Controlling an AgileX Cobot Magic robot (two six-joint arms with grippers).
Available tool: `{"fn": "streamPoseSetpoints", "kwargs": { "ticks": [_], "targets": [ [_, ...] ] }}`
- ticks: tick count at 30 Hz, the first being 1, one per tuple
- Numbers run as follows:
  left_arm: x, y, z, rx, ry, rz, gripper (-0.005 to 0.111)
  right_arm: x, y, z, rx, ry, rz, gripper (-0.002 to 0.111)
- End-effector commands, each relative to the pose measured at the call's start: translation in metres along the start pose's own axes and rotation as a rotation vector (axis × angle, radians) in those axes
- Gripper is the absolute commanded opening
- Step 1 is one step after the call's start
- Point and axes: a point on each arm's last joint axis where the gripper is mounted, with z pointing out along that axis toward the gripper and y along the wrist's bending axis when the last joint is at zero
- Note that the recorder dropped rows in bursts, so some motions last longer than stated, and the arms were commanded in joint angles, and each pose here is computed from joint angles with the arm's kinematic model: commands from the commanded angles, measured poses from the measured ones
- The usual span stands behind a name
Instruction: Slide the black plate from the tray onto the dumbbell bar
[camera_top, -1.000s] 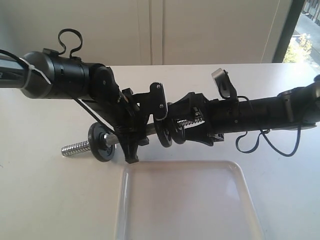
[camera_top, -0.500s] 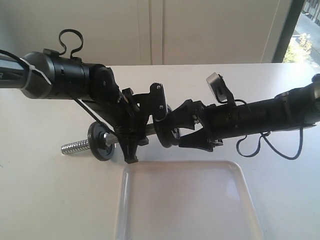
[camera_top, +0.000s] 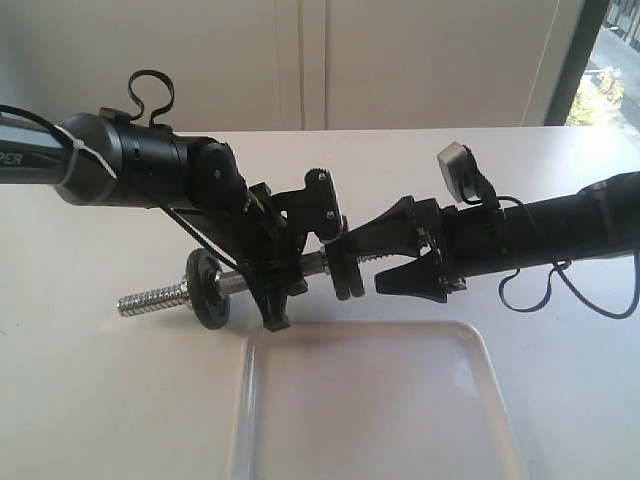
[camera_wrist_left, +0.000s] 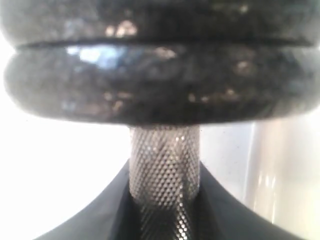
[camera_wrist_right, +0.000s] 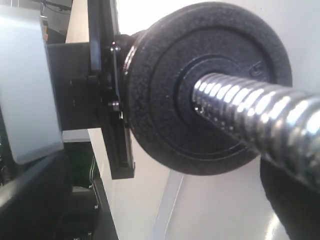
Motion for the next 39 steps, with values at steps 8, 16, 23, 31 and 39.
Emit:
{"fn": "streamPoseSetpoints", "kwargs": {
  "ticks": [8, 16, 23, 31, 39],
  "targets": [
    [-0.021, 0.016, -0.024, -0.129, -0.122, -0.047, 0.0, 0.007, 0.0, -0.003, 0.02, 0.079, 0.005, 0.071],
    [-0.021, 0.015, -0.024, -0.118, -0.117, -0.047, 0.0, 0.006, 0.0, -0.003, 0.019, 0.075, 0.015, 0.015],
    [-0.016, 0.011, -0.011, -0.078, -0.086, -0.051, 0.0, 0.005, 0.0, -0.003, 0.015, 0.063, 0.02, 0.0],
    [-0.009, 0.007, 0.003, -0.04, -0.054, -0.055, 0.0, 0.0, 0.012, -0.007, 0.006, 0.028, -0.025, 0.0],
    [-0.009, 0.006, 0.003, -0.037, -0.053, -0.055, 0.004, -0.004, 0.028, -0.013, 0.004, 0.004, -0.087, 0.0]
  ]
}}
